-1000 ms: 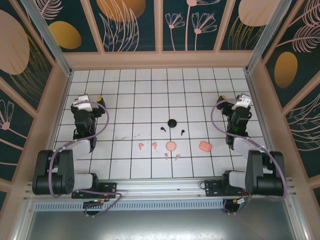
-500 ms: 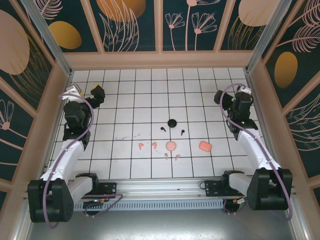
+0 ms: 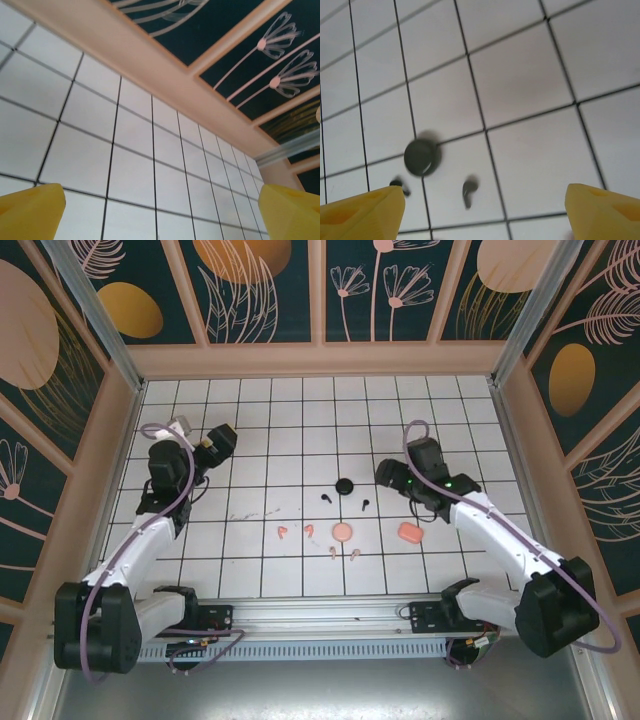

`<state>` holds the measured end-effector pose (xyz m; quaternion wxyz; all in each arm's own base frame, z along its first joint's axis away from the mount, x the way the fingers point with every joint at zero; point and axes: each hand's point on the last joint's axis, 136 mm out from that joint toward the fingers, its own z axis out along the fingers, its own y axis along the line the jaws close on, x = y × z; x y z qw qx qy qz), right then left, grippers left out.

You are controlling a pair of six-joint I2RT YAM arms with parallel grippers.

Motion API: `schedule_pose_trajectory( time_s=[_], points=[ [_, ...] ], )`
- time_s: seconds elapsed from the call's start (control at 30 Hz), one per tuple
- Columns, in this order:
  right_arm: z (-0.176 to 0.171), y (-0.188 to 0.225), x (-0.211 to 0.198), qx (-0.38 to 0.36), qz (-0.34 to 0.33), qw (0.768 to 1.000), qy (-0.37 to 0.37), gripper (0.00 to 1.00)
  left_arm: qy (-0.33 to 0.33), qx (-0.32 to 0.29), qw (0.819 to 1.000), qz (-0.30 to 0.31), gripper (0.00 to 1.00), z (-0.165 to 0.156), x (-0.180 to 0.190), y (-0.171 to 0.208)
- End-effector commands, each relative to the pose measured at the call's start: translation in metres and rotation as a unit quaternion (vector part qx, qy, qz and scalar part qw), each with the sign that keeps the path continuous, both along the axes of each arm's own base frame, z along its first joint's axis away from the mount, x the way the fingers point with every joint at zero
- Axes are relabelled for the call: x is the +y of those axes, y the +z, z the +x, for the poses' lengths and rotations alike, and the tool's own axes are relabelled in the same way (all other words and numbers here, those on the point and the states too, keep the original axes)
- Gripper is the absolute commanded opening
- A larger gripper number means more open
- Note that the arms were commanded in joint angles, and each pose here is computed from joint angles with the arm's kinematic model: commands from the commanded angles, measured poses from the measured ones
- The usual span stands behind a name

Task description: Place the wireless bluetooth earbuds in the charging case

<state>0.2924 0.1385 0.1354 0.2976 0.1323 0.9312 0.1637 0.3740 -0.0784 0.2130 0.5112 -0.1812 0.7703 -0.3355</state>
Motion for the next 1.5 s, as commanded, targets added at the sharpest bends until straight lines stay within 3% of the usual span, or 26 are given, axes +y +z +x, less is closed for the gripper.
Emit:
schedule_pose_trajectory(
  time_s=[0.0, 0.2, 0.4, 0.87, 1.2, 1.47],
  points=[
    [-0.020, -0.020, 0.017, 0.053, -0.009, 0.998, -0.015, 0.84, -0.027, 0.044, 0.999, -0.014, 0.98, 0.000, -0.016, -0.019],
    [-0.035, -0.037, 0.058, 0.096, -0.071, 0.992, 0.035, 0.84, -0.033, 0.103, 0.994, 0.001, 0.99, 0.006, -0.021, -0.047],
    [-0.050, -0.048, 0.088, 0.121, -0.133, 0.981, 0.072, 0.85, -0.025, 0.103, 0.994, -0.007, 0.99, 0.006, -0.020, -0.040],
    [-0.066, -0.073, 0.114, 0.161, -0.111, 0.977, 0.086, 0.85, 0.046, 0.133, 0.989, -0.053, 0.99, 0.008, -0.004, -0.022],
    [-0.064, -0.078, 0.095, 0.168, -0.125, 0.976, 0.055, 0.85, 0.055, 0.146, 0.986, -0.061, 0.99, 0.006, -0.002, -0.023],
    [-0.072, -0.075, 0.017, 0.177, -0.118, 0.977, -0.032, 0.86, 0.001, 0.138, 0.989, -0.059, 0.99, 0.006, -0.021, -0.022]
  ],
)
